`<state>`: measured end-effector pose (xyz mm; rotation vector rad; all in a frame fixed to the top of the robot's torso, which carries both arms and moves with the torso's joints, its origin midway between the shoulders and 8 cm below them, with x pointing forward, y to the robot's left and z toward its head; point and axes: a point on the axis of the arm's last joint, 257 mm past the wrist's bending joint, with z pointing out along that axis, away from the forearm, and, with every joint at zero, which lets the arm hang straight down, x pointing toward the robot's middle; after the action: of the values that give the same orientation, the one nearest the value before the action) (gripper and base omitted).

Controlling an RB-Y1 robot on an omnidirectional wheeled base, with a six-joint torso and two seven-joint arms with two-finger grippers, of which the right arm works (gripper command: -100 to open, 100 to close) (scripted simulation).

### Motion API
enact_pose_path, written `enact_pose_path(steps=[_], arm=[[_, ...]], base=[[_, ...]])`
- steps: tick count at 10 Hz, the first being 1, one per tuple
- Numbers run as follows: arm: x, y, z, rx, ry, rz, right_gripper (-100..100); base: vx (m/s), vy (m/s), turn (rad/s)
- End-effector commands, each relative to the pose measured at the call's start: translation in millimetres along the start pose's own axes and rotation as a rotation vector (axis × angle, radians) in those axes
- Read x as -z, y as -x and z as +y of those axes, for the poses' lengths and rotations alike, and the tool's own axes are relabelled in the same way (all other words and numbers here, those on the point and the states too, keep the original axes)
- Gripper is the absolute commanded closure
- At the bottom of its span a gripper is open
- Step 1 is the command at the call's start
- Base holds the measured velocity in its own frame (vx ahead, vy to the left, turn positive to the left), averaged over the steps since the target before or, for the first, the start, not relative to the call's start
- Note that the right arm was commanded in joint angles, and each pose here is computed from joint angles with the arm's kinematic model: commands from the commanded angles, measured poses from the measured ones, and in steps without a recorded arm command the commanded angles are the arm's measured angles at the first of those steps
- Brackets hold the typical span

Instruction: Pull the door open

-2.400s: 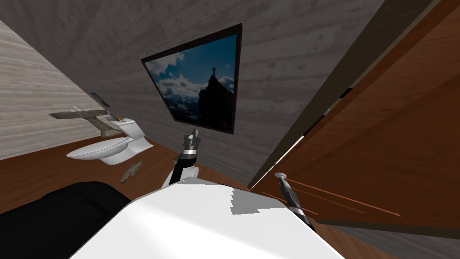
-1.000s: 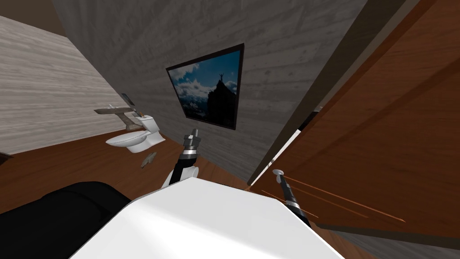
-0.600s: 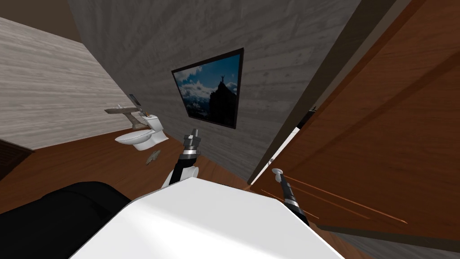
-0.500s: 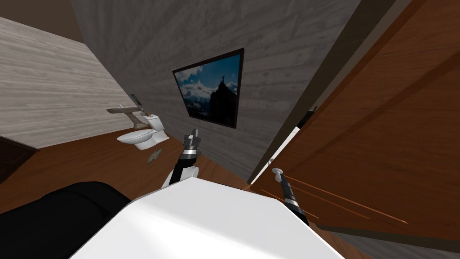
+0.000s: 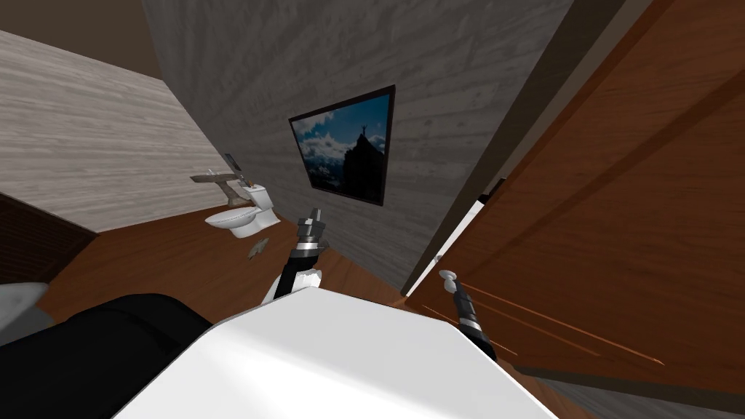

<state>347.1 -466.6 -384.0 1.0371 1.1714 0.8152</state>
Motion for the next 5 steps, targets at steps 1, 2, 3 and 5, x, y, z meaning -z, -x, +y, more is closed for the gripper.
enact_pose_path(steps=[1,2,3,5], arm=[[-3.2,1.4,0.0,-0.065,-0.003,-0.014,100],[-3.2,1.4,0.0,-0.084,-0.003,-0.014,100],[-5.7,0.8,0.2,-0.13,-0.004,-0.022,100],[-8.2,0.1,0.4,-0.188,-0.005,-0.029,100]], base=[[-0.093,-0.033,0.11],[-0.068,-0.029,0.044],[-0.061,-0.023,0.06],[-0.061,-0.018,0.053]])
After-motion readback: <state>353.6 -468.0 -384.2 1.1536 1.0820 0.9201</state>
